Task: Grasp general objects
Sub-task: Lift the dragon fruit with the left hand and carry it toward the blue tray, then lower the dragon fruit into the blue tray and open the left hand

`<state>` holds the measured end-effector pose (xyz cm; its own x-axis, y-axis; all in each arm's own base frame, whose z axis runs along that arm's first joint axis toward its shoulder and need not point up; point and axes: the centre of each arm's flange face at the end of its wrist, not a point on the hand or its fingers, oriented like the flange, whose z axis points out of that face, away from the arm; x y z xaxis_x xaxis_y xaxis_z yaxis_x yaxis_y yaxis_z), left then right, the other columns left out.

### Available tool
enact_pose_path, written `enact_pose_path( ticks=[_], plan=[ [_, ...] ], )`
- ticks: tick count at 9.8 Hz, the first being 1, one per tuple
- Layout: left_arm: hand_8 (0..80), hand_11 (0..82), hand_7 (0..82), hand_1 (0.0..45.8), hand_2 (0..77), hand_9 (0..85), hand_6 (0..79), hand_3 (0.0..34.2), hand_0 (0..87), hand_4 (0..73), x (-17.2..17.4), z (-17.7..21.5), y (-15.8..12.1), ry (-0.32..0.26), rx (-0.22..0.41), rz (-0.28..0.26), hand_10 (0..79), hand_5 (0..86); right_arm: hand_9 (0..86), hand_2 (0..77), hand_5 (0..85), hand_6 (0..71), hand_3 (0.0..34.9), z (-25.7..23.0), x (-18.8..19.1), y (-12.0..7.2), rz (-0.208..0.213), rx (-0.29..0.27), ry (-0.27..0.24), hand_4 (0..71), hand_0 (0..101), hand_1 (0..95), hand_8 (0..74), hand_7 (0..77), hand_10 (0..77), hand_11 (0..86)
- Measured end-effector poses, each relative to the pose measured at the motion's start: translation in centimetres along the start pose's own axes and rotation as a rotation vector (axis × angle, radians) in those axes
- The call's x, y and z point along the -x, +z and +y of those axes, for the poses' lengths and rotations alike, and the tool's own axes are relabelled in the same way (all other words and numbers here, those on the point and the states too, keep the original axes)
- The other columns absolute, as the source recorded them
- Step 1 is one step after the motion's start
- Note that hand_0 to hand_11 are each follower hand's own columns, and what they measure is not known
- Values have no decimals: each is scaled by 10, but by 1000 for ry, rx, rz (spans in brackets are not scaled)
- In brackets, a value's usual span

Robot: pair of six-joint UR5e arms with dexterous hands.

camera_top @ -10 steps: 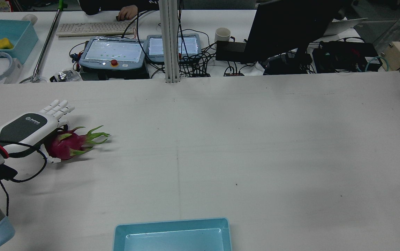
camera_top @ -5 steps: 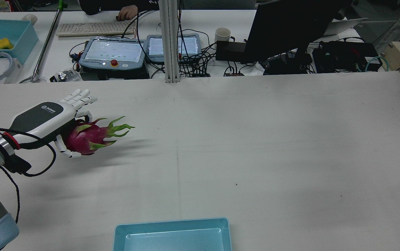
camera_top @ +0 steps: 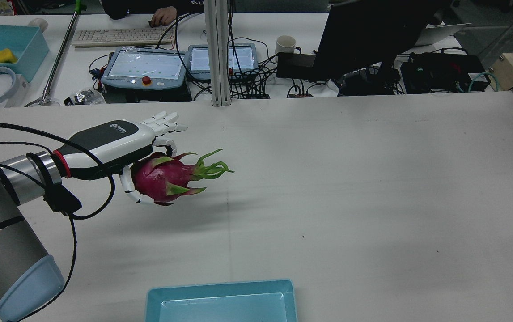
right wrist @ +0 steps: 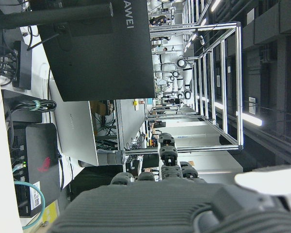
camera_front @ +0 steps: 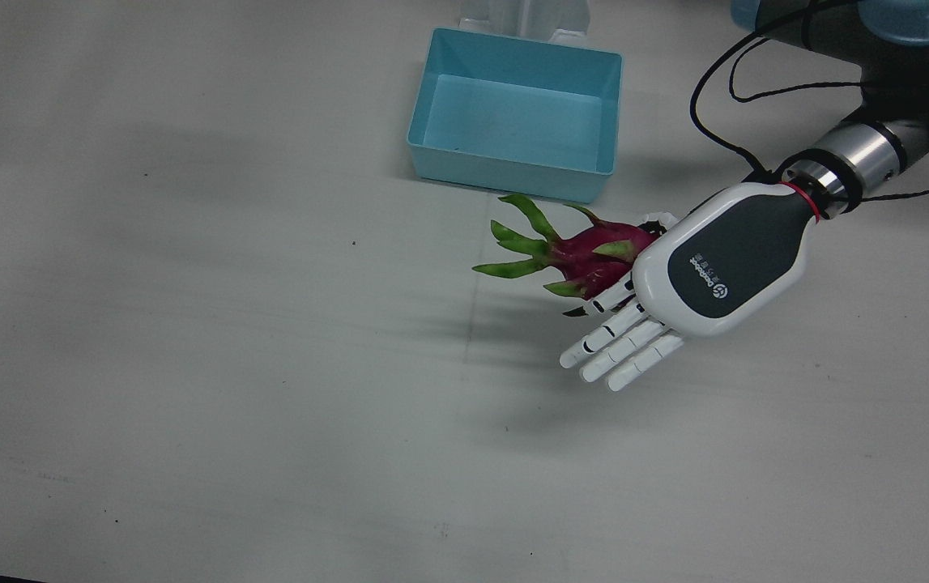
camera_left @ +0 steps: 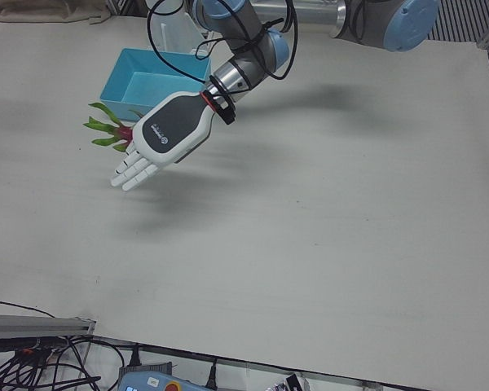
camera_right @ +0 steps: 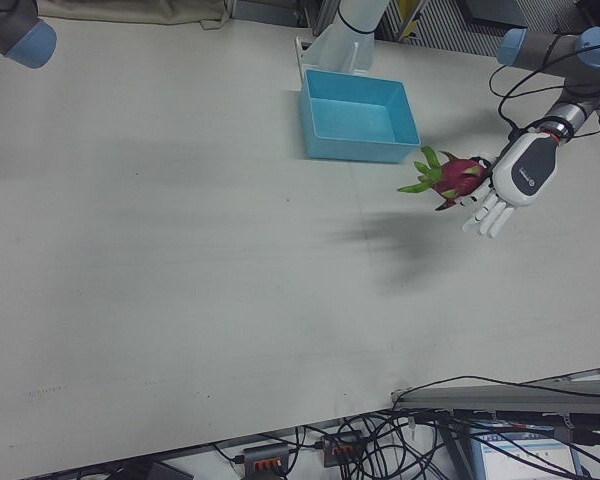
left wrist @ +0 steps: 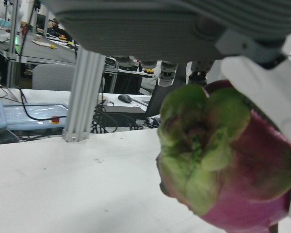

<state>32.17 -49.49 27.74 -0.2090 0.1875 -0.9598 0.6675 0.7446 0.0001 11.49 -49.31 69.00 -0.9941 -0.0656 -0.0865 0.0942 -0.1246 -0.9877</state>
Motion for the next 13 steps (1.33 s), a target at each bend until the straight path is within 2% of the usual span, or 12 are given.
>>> enact_pose_path(
  ticks=[2, 6, 9, 13],
  plan=[
    [16, 11, 158, 0, 371, 11, 11, 0, 516, 169, -36, 14, 9, -52, 111, 38, 5, 480, 5, 16, 5, 0, 0, 0, 0, 0, 0, -1, 0, 0, 0, 54, 0, 0, 0, 5],
    [11, 11, 158, 0, 371, 11, 11, 0, 540, 169, -79, 65, -7, -104, 251, 81, 5, 480, 5, 16, 5, 0, 0, -1, -1, 0, 2, -1, 1, 0, 0, 54, 0, 0, 0, 5],
    [11, 11, 158, 0, 376, 11, 11, 0, 612, 180, -92, 104, -16, -122, 319, 96, 5, 485, 5, 16, 5, 0, 0, -1, -1, 0, 1, -1, 1, 0, 0, 54, 0, 0, 0, 5],
    [11, 11, 169, 0, 376, 11, 11, 0, 626, 185, -97, 148, -15, -153, 362, 117, 5, 491, 5, 16, 5, 0, 0, -1, -1, 0, 2, -1, 2, 0, 0, 54, 0, 0, 0, 5]
  ],
)
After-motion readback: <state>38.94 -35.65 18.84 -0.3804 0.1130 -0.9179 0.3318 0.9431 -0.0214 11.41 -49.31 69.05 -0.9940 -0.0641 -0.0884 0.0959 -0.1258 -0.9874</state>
